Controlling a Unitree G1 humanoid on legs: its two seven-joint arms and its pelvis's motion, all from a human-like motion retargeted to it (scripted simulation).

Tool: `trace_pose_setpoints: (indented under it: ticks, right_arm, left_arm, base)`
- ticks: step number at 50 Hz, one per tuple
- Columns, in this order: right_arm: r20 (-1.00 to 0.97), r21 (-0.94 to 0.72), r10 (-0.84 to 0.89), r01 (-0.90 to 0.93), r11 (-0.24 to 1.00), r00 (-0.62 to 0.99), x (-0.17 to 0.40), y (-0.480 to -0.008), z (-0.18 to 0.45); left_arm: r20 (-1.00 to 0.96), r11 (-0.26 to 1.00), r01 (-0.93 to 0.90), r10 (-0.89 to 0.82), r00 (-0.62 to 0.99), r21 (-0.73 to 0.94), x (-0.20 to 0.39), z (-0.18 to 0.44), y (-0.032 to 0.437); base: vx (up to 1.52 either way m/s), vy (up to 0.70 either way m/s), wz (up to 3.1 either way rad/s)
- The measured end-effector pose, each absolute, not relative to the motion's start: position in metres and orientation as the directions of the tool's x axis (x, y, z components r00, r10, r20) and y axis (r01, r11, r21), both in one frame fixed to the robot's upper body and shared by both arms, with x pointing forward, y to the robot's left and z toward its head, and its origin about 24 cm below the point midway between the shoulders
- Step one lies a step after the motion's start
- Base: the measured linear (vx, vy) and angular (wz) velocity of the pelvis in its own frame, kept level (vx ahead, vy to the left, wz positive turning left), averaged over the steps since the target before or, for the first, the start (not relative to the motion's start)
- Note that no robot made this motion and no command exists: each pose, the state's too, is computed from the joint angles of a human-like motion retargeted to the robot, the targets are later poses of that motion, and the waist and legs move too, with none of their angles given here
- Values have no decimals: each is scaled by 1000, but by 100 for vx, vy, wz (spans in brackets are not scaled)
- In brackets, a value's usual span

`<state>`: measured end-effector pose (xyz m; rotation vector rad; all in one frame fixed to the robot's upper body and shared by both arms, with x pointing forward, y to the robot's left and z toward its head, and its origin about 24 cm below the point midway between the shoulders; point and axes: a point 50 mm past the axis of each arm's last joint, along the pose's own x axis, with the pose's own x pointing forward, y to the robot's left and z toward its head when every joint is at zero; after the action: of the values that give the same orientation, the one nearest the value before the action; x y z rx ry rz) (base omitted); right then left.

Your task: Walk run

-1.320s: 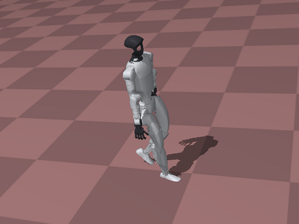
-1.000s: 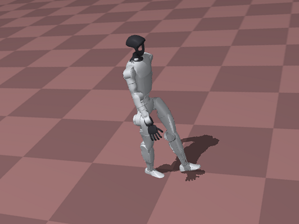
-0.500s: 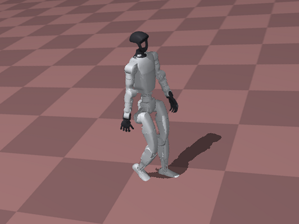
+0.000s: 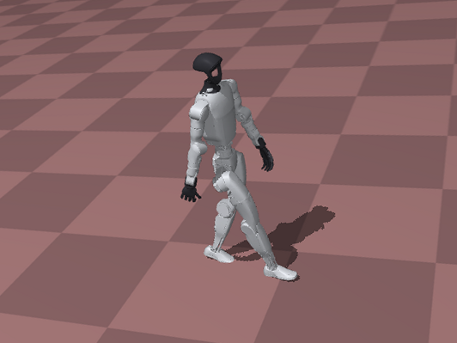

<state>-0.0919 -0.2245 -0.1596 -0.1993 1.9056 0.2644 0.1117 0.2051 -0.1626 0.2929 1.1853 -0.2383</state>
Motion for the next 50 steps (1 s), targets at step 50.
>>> trace_pose_setpoints:
  ticks: [50]
  right_arm:
    - [-994, -68, -106, -543, 837, -38, 31, -214, -174]
  left_arm:
    - [-993, 953, -282, 116, -9, 114, -10, -173, 225]
  base:
    - [63, -7, -38]
